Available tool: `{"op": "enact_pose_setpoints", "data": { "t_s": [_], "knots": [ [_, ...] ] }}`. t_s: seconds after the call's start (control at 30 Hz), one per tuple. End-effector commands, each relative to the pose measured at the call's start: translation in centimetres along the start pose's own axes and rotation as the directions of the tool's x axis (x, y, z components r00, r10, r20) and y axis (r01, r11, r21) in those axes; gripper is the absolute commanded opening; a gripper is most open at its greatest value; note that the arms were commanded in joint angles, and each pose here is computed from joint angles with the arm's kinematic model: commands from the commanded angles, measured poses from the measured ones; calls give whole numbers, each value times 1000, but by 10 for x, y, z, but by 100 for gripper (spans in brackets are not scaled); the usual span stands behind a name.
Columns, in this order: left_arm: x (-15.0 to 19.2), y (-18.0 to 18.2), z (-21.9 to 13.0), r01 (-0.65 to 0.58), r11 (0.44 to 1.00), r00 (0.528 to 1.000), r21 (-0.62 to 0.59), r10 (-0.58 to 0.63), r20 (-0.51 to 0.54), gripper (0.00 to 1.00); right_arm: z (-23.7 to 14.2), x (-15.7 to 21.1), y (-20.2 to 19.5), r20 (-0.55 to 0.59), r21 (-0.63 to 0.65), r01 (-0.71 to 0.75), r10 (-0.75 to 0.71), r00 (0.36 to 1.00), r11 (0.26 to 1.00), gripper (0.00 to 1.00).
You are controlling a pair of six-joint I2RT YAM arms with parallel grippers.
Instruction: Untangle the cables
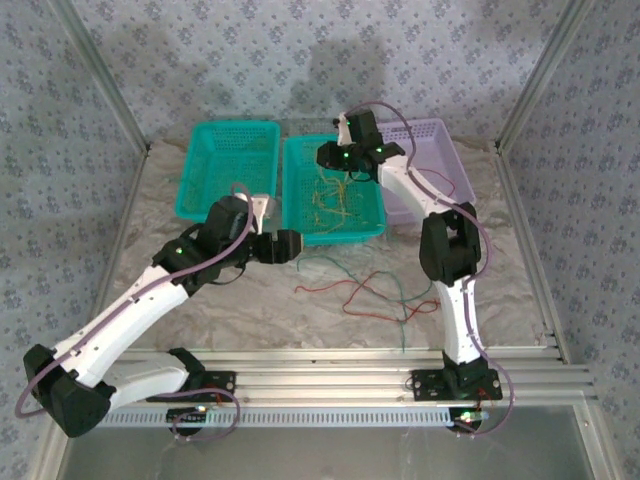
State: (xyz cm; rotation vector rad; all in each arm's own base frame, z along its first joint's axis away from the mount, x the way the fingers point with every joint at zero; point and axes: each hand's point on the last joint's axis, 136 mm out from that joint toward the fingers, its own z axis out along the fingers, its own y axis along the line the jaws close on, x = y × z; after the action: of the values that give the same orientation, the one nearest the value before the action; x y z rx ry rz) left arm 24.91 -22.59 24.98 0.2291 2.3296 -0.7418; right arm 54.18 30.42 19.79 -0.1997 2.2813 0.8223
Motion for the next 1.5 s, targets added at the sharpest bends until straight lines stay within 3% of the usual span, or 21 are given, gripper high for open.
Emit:
{"op": "enact_pose_setpoints", "data": {
  "t_s": [0.0, 0.17, 0.33, 0.47, 0.6, 0.83, 1.13, 1.47],
  "knots": [
    [1, 4, -3, -7, 1000, 1000, -10, 7, 2, 84, -19, -17, 9, 51, 22, 47, -48, 998, 999, 33],
    [3, 4, 3, 11, 1000, 1000, -7, -11, -10, 86, -64, -45, 22, 131, 124, 164, -180, 975, 979, 58],
    [4, 2, 7, 20, 1000, 1000, 6, -20, -16, 86, -100, -54, 29, 147, 170, 183, -209, 967, 968, 68],
    [2, -1, 7, 27, 1000, 999, 15, -27, -18, 87, -142, -48, 27, 132, 264, 212, -253, 958, 941, 69],
    [4, 0, 8, 39, 999, 999, 18, -39, -18, 87, -201, -4, 16, 115, 374, 230, -291, 950, 898, 70],
    [6, 1, 19, 46, 999, 998, 10, -45, -40, 87, -272, 113, -12, 18, 430, 157, -183, 983, 889, 70],
    [5, -1, 26, 58, 998, 997, 18, -58, -46, 87, -258, 245, -43, -132, 420, 80, -26, 991, 904, 68],
    [8, 1, 30, 71, 997, 996, 12, -70, -61, 87, -235, 294, -81, -202, 523, 85, 26, 979, 848, 66]
  ]
}}
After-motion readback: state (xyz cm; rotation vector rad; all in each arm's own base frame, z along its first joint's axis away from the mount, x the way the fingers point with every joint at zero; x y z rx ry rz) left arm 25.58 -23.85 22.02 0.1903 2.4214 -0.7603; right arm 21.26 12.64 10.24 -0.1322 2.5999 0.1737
